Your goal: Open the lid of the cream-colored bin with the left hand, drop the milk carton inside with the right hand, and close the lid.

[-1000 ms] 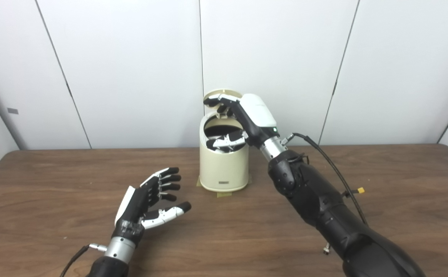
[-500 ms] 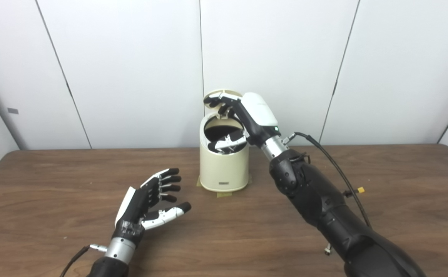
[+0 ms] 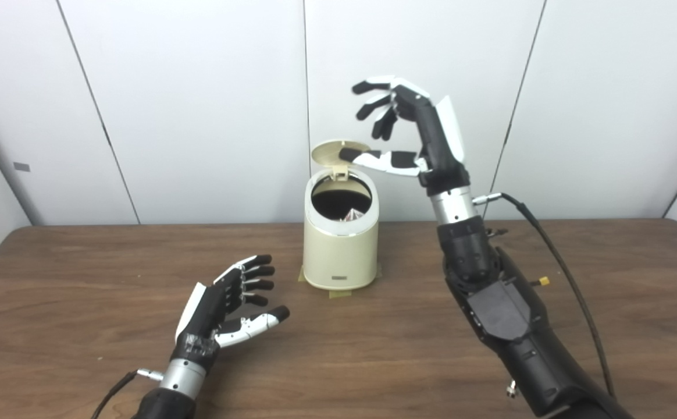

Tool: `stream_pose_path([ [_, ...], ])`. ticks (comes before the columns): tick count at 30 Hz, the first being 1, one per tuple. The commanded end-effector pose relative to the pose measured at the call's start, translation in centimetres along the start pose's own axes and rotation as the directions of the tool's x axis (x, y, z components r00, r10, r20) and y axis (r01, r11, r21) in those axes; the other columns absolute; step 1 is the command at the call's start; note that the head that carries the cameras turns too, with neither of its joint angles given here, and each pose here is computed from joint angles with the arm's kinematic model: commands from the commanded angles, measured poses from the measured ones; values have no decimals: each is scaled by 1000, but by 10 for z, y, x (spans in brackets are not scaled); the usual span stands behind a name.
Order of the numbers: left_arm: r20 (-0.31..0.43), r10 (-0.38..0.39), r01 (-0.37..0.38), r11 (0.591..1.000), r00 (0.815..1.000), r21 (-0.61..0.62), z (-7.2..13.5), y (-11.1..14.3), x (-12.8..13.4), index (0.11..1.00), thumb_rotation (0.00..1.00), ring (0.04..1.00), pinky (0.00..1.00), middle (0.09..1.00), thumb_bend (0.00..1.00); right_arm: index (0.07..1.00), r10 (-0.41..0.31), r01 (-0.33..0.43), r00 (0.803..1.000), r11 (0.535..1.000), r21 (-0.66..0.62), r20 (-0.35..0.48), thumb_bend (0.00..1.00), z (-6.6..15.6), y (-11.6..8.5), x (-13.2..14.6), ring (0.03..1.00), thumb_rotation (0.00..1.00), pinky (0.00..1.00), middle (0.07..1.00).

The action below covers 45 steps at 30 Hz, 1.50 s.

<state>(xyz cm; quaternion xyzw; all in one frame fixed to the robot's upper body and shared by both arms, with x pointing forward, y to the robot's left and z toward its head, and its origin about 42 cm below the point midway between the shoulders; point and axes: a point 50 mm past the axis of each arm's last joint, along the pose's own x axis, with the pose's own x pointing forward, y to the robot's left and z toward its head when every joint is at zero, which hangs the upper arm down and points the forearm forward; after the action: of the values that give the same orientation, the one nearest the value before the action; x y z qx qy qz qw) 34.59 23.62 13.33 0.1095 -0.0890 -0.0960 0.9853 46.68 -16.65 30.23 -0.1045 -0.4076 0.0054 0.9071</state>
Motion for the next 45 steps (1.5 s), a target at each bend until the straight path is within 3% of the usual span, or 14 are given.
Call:
stream_pose_path([
  [1, 95, 2, -3, 1000, 996, 7, 20, 5, 16, 815, 165, 733, 638, 788, 763, 636, -2, 2, 1000, 999, 40, -1, 555, 6, -14, 6, 222, 0, 169, 479],
  [3, 96, 5, -6, 1000, 995, 9, 20, 5, 17, 812, 166, 732, 633, 785, 770, 643, 4, 0, 998, 999, 52, -68, 552, -1, -25, -8, 236, 0, 179, 479],
  [6, 99, 7, -9, 1000, 995, 17, 21, 5, 18, 811, 173, 726, 636, 783, 775, 673, 38, -25, 982, 997, 68, -187, 550, -12, -39, -30, 404, 0, 314, 487],
  [7, 100, 7, -9, 1000, 995, 17, 22, 6, 18, 811, 178, 723, 640, 782, 772, 701, 53, -36, 971, 996, 80, -232, 598, -16, -44, -37, 484, 128, 385, 571],
  [9, 107, 7, -9, 1000, 994, 19, 23, 6, 18, 811, 172, 720, 635, 781, 767, 739, 79, -45, 947, 992, 115, -312, 669, -24, -54, -53, 606, 259, 504, 689],
  [15, 128, 17, -19, 1000, 992, 15, 25, 7, 19, 807, 176, 727, 652, 776, 768, 769, 148, -86, 917, 980, 177, -371, 751, -37, -72, -87, 711, 365, 616, 780],
  [19, 133, 26, -28, 1000, 991, 12, 28, 9, 22, 807, 177, 736, 664, 780, 770, 799, 183, -110, 903, 973, 202, -390, 732, -38, -73, -102, 736, 336, 643, 798],
  [23, 163, 13, -21, 999, 987, 47, 42, 14, 35, 816, 243, 740, 641, 803, 802, 805, 193, -108, 893, 969, 223, -406, 742, -34, -72, -113, 754, 334, 661, 815],
  [29, 232, -65, 24, 985, 971, 173, 95, 22, 77, 901, 347, 876, 680, 938, 887, 812, 198, -126, 894, 972, 199, -402, 725, -39, -71, -122, 747, 376, 647, 818],
  [32, 250, -91, 31, 972, 964, 235, 119, 27, 102, 939, 342, 931, 732, 968, 904, 816, 200, -128, 893, 972, 198, -403, 713, -41, -70, -125, 748, 375, 648, 818],
  [38, 265, -106, 9, 939, 958, 343, 159, 36, 143, 957, 355, 934, 779, 963, 948, 812, 199, -126, 885, 973, 195, -421, 718, -40, -65, -127, 735, 372, 626, 811],
  [45, 267, -126, -15, 884, 955, 468, 190, 40, 179, 951, 370, 949, 810, 976, 973, 799, 200, -145, 886, 977, 159, -418, 711, -38, -62, -127, 730, 387, 635, 797],
])
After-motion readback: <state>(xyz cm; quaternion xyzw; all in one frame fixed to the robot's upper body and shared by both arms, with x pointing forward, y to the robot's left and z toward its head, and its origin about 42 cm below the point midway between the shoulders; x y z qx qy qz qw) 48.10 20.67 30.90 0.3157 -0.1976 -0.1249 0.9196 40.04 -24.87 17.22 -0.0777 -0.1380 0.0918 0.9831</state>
